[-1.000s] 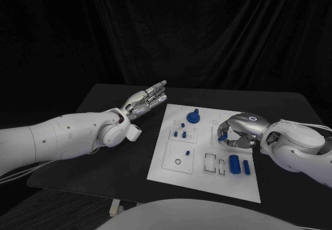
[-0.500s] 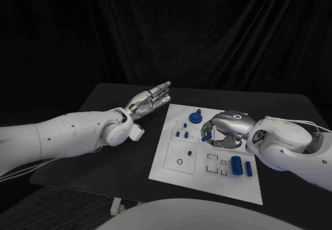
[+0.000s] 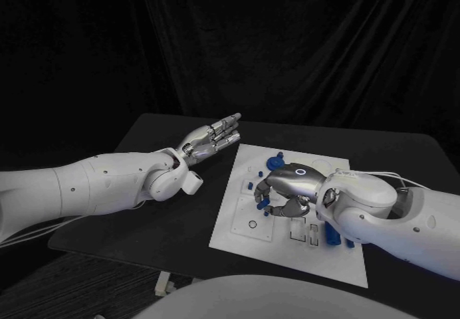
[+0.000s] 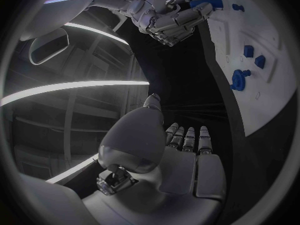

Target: Assemble the parts on the task board

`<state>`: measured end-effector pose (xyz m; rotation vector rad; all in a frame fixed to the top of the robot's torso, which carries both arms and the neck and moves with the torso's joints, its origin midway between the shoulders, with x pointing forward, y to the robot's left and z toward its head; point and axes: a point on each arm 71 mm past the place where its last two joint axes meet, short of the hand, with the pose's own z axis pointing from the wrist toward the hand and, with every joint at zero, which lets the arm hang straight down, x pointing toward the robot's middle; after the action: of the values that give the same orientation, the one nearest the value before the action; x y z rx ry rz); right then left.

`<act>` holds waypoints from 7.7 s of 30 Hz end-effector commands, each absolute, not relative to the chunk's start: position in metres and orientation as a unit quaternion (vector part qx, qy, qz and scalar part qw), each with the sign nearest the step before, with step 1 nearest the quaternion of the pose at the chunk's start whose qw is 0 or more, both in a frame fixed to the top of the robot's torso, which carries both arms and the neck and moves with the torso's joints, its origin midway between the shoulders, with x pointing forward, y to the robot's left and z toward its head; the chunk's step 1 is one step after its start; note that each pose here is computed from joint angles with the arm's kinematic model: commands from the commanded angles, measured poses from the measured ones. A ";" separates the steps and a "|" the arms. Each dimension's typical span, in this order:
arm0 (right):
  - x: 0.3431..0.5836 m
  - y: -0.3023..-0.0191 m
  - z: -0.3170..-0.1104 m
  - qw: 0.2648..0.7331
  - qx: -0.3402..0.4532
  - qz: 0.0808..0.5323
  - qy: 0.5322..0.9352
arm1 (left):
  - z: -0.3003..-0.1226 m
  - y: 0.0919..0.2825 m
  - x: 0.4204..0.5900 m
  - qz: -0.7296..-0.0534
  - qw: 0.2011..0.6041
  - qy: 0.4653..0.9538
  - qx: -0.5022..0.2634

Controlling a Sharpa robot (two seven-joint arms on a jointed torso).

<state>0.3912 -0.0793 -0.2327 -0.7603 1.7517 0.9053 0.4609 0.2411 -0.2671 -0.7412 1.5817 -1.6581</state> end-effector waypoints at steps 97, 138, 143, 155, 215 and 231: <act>0.359 -0.047 -0.268 0.490 -0.426 0.341 0.680 | -0.270 0.237 0.457 -0.662 0.339 0.605 -0.285; 0.361 -0.044 -0.268 0.501 -0.447 0.291 0.682 | -0.274 0.234 0.457 -0.658 0.324 0.615 -0.289; 0.362 -0.044 -0.268 0.504 -0.446 0.293 0.680 | -0.274 0.234 0.457 -0.658 0.323 0.616 -0.289; 0.361 -0.043 -0.267 0.509 -0.449 0.294 0.673 | -0.275 0.233 0.457 -0.657 0.319 0.619 -0.290; 0.364 -0.056 -0.267 0.511 -0.438 0.318 0.668 | -0.282 0.231 0.456 -0.649 0.300 0.634 -0.296; 0.367 -0.078 -0.255 0.553 -0.406 0.332 0.647 | -0.282 0.232 0.455 -0.649 0.299 0.634 -0.297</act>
<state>0.3662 -0.0766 -0.2636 -1.0080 1.5983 0.7556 0.4556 0.2329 -0.2830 -0.7840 1.6947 -1.7005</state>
